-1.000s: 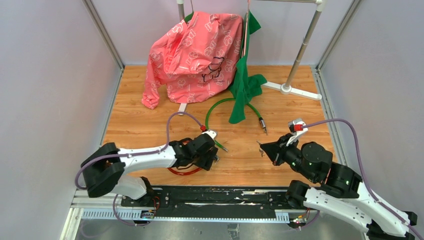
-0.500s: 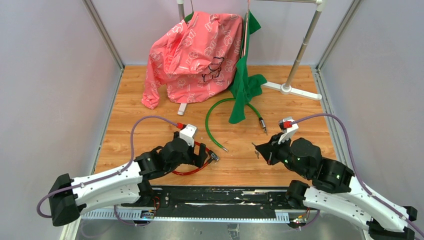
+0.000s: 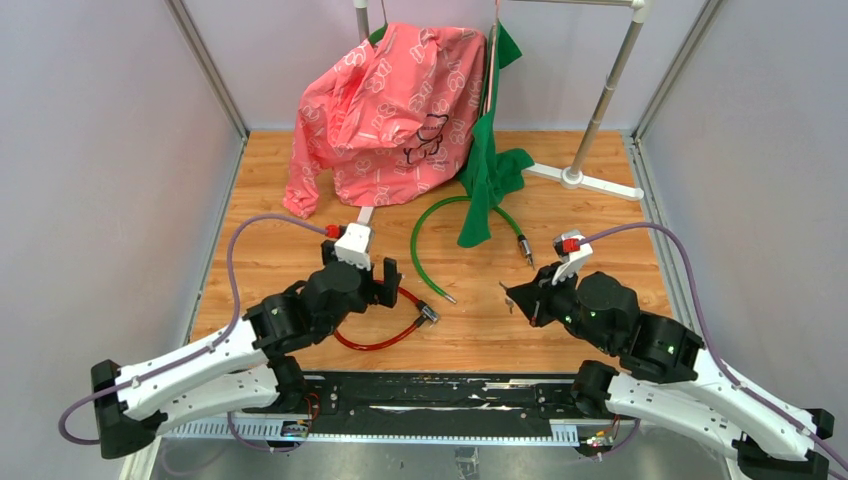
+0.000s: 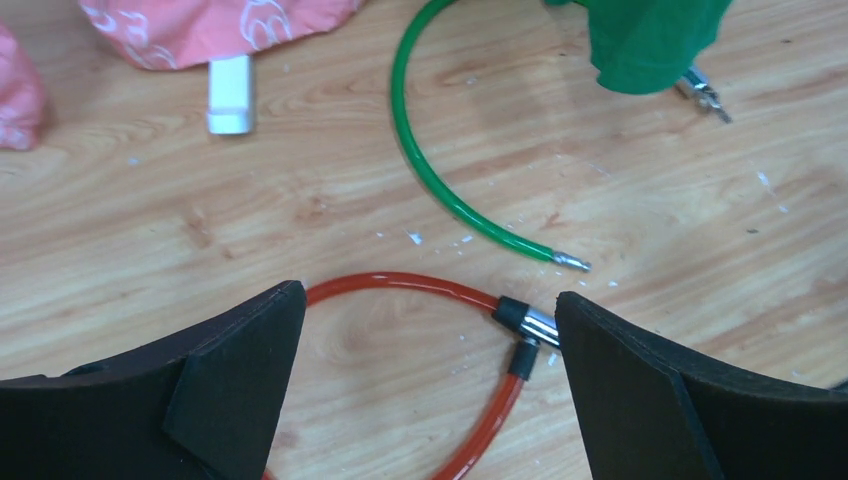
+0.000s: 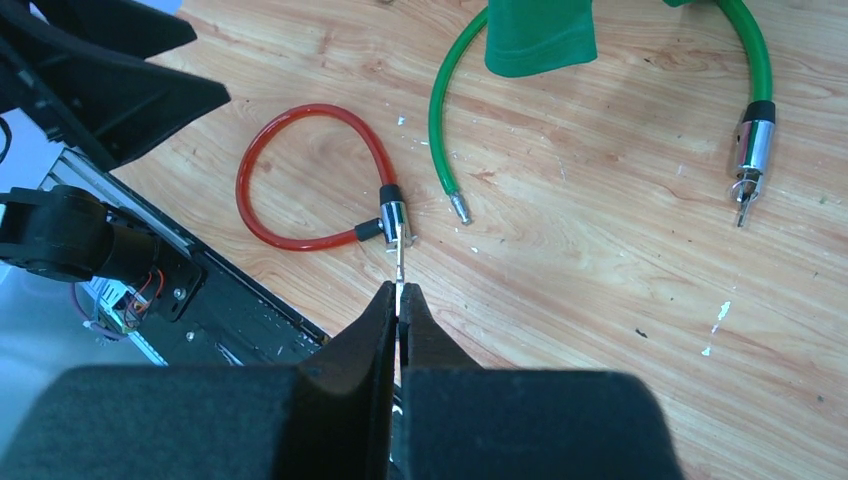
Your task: Unlock with the key
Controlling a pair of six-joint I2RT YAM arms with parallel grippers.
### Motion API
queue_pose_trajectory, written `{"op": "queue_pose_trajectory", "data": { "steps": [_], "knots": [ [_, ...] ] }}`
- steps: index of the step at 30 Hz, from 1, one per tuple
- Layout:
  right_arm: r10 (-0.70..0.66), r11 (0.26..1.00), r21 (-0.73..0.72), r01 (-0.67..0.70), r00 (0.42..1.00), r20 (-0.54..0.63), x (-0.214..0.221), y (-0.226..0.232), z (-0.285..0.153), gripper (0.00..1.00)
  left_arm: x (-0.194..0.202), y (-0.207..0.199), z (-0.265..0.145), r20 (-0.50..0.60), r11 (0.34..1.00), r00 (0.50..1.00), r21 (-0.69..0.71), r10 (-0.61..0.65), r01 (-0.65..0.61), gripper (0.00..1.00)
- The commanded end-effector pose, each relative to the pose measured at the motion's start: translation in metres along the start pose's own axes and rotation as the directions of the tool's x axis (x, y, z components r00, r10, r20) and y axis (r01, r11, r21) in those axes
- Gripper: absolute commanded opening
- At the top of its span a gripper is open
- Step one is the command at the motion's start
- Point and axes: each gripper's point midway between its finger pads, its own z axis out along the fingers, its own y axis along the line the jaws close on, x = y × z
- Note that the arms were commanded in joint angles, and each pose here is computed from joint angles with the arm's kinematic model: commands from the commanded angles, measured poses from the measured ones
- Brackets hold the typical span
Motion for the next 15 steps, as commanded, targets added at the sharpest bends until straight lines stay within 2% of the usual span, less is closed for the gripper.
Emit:
{"op": "queue_pose_trajectory", "data": {
  "steps": [1,7,11,13,15],
  "knots": [
    [0.018,1.0,-0.019,-0.017,0.999,0.051,-0.014,0.003,-0.004,0.0,-0.005,0.025,0.003,-0.114,0.97,0.988,-0.207,0.106,-0.129,1.0],
    [0.037,0.999,-0.027,-0.035,0.997,0.061,-0.011,0.002,-0.006,0.0,0.001,0.013,0.013,-0.133,0.977,0.984,-0.164,0.118,-0.14,1.0],
    [0.037,0.999,-0.021,-0.036,0.997,0.064,-0.009,-0.001,-0.007,0.0,0.025,0.02,0.017,-0.234,0.96,0.961,-0.202,0.146,-0.195,1.0],
    [0.038,0.999,-0.016,-0.037,0.997,0.066,-0.008,-0.002,-0.007,0.0,0.043,0.009,0.021,-0.251,0.977,0.957,-0.116,0.144,-0.178,1.0],
    [0.037,0.999,-0.015,-0.036,0.997,0.065,-0.007,-0.003,-0.007,0.0,0.048,-0.007,0.022,-0.216,0.99,0.967,-0.013,0.133,-0.139,1.0]
  ]
}}
